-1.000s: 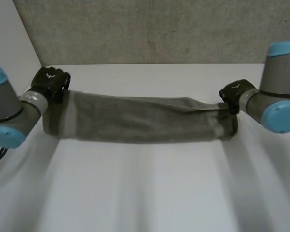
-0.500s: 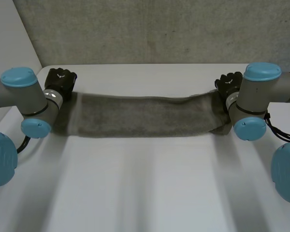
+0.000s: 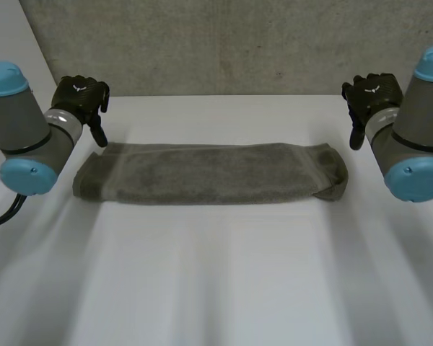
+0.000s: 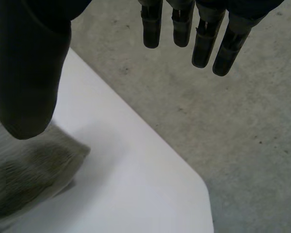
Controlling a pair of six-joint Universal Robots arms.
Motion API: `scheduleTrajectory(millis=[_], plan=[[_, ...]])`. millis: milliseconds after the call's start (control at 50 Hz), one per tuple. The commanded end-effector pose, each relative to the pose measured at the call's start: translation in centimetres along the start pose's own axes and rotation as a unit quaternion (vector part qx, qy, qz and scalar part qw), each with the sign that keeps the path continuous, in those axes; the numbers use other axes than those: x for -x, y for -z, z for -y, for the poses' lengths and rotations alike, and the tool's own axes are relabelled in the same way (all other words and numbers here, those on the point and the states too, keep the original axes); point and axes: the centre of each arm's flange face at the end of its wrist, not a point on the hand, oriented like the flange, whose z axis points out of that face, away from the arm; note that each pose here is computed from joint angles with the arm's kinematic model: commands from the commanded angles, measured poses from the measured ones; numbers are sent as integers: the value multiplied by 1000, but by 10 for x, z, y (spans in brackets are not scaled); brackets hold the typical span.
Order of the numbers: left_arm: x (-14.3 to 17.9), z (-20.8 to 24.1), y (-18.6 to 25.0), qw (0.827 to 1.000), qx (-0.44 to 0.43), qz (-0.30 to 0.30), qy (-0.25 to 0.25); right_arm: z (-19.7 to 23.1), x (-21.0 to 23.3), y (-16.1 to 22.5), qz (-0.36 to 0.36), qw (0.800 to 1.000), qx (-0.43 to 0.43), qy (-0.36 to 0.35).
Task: Fold the towel.
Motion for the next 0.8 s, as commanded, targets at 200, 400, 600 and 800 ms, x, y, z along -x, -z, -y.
scheduleTrajectory(millis=[200,400,600,800], plan=[[-14,-28,54,998,19,-59,9,-53,32,42,99,987,118,-45],[-9,-45,57,998,33,-49,16,-73,45,29,123,969,127,-172],[-16,-56,56,998,38,-53,11,-91,50,11,104,971,108,-185],[-22,-77,47,997,49,-54,11,-103,46,0,74,974,116,-182]])
